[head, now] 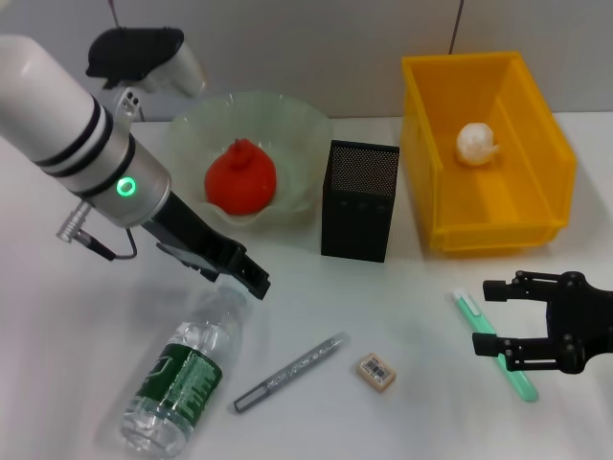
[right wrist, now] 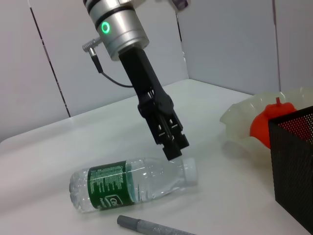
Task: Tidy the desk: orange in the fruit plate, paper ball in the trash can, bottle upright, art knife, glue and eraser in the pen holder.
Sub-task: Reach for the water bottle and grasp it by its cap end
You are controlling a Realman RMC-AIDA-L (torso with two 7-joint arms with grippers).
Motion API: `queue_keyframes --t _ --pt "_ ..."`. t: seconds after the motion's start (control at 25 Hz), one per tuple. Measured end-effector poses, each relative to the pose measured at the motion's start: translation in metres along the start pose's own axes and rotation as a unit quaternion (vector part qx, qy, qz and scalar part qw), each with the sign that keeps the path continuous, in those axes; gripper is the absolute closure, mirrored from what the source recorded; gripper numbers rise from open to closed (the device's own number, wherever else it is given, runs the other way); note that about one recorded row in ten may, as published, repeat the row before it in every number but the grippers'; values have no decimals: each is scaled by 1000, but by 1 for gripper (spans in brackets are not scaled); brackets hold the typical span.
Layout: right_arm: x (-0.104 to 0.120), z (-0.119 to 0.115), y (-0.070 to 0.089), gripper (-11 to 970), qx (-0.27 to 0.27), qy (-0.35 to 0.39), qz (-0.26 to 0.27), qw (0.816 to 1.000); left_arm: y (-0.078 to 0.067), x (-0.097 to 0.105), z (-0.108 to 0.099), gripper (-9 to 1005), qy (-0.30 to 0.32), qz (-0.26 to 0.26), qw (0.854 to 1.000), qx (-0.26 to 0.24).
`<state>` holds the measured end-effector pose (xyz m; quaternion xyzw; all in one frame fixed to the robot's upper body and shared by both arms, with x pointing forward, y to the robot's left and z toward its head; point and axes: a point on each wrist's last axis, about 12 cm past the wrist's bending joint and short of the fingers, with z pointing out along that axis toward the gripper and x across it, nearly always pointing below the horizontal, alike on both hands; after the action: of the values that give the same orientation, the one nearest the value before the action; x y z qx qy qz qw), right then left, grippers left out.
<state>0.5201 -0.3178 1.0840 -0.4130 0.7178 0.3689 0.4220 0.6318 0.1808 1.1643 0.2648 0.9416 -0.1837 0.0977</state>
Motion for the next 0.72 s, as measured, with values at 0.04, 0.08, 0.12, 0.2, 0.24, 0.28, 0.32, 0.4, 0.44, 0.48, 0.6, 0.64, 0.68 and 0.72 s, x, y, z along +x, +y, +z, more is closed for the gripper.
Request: queue_keyframes --t 0.04,0.08,0.12,0.2,0.24,0.28,0.32,0.4,0.44,0.48,0.6,0.64,0.68,0.72 --pt "0 0 0 172 0 0 1 1000 1 1 2 212 2 -3 1000 0" --pt "0 0 0 172 0 0 1 1000 1 1 2 211 2 -3 1000 0" --pt "0 0 0 172 0 0 2 1000 3 2 7 211 2 -8 1000 -1" --pt "0 0 0 172 0 0 2 1000 5 3 12 212 0 -13 1000 -2" --pt "0 0 0 172 0 0 2 1000 5 4 13 213 0 -14 1000 -2" --pt "0 0 0 172 0 0 2 1000 5 4 13 214 0 -14 1000 -2" --pt "0 0 0 172 0 0 2 1000 5 4 14 214 0 -15 1000 -3" --pt "0 0 0 172 0 0 2 1000 6 5 17 216 0 -16 1000 -4" --pt "0 2 1 172 -2 -1 3 1000 6 6 19 216 0 -17 1000 -5" --pt "0 2 1 172 -2 -1 3 1000 7 7 21 217 1 -19 1000 -6" --pt "0 4 2 172 -3 -3 3 1000 8 7 25 219 1 -15 1000 -14" --pt "0 4 2 172 -3 -3 3 1000 8 7 25 219 1 -15 1000 -14" --pt "0 4 2 172 -3 -3 3 1000 8 7 25 220 1 -15 1000 -14" --pt "0 4 2 172 -3 -3 3 1000 8 7 25 221 1 -15 1000 -14"
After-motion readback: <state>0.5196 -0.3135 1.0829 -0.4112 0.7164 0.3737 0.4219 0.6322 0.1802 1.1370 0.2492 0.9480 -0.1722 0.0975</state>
